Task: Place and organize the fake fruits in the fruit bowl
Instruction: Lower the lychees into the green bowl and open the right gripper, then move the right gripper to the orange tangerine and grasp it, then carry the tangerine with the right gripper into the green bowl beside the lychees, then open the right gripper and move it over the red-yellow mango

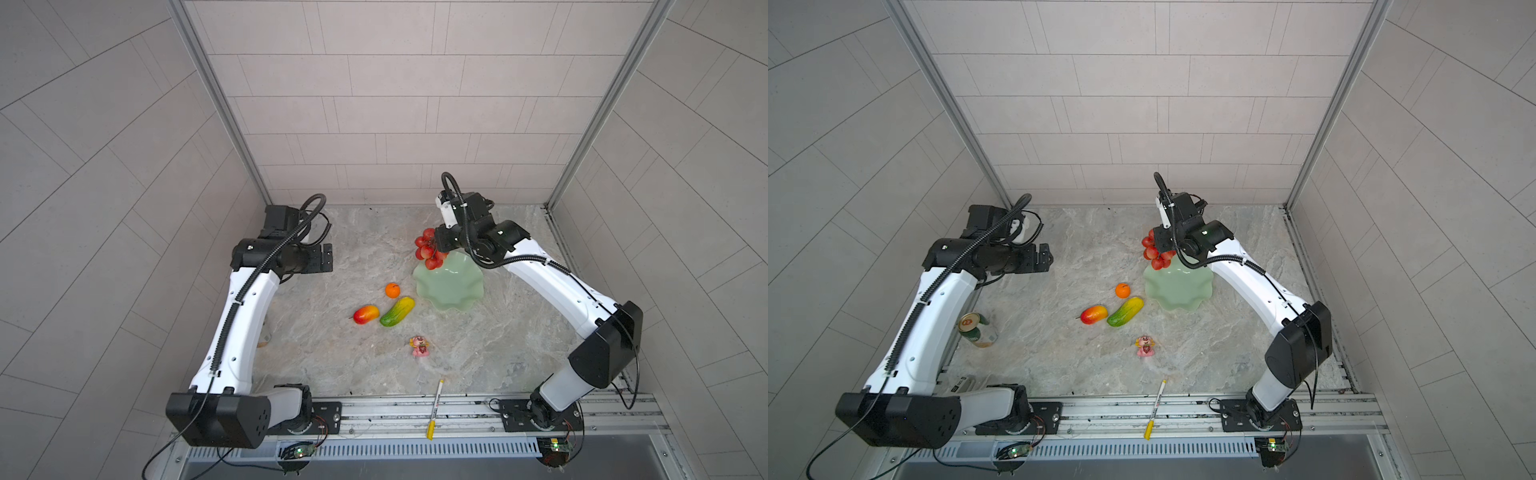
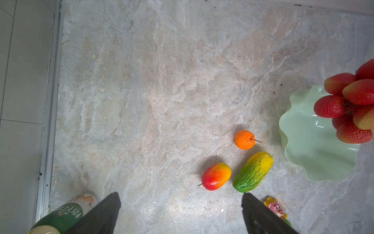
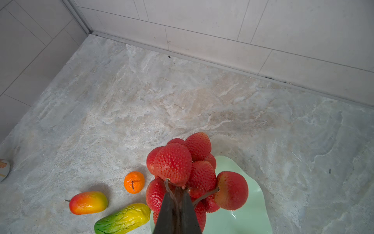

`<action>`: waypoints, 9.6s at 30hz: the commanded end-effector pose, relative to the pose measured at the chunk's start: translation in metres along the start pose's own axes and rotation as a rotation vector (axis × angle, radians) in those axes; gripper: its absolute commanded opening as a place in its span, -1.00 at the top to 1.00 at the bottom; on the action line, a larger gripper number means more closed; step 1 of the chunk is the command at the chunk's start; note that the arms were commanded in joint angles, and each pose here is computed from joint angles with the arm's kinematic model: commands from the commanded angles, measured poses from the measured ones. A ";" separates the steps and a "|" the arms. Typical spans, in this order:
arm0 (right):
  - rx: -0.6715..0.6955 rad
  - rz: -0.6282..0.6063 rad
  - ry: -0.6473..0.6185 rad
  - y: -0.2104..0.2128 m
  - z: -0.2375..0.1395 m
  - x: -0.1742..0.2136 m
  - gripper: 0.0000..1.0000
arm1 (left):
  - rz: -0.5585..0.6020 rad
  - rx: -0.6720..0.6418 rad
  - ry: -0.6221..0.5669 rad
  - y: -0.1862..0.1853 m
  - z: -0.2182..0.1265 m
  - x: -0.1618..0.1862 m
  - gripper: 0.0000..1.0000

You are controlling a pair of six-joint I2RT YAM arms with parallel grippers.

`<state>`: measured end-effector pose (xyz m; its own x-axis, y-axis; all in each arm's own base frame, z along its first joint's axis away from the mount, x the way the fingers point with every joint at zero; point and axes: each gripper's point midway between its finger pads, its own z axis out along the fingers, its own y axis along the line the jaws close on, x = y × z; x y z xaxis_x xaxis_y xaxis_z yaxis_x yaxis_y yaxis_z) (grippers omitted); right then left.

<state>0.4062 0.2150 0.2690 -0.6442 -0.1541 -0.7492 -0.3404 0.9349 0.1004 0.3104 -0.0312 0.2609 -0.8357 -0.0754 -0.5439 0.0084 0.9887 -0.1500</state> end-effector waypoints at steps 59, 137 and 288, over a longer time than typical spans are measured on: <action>-0.134 0.090 0.180 -0.078 0.049 0.073 -0.49 | 0.036 0.095 0.017 -0.015 0.007 0.003 -1.00; -0.144 -0.339 0.526 0.128 0.177 0.167 -0.18 | 0.083 -0.079 0.029 0.006 0.002 0.005 -1.00; -0.610 -0.698 0.437 0.210 0.085 0.174 -0.98 | 0.063 -0.120 0.034 0.012 0.010 0.004 -1.00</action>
<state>0.2793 0.4031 0.1089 -0.3444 -0.8208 -0.4557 -0.9375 0.3266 0.1202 0.3133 -0.0263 0.2430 -0.8601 -0.0026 -0.5101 0.0211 0.9990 -0.0407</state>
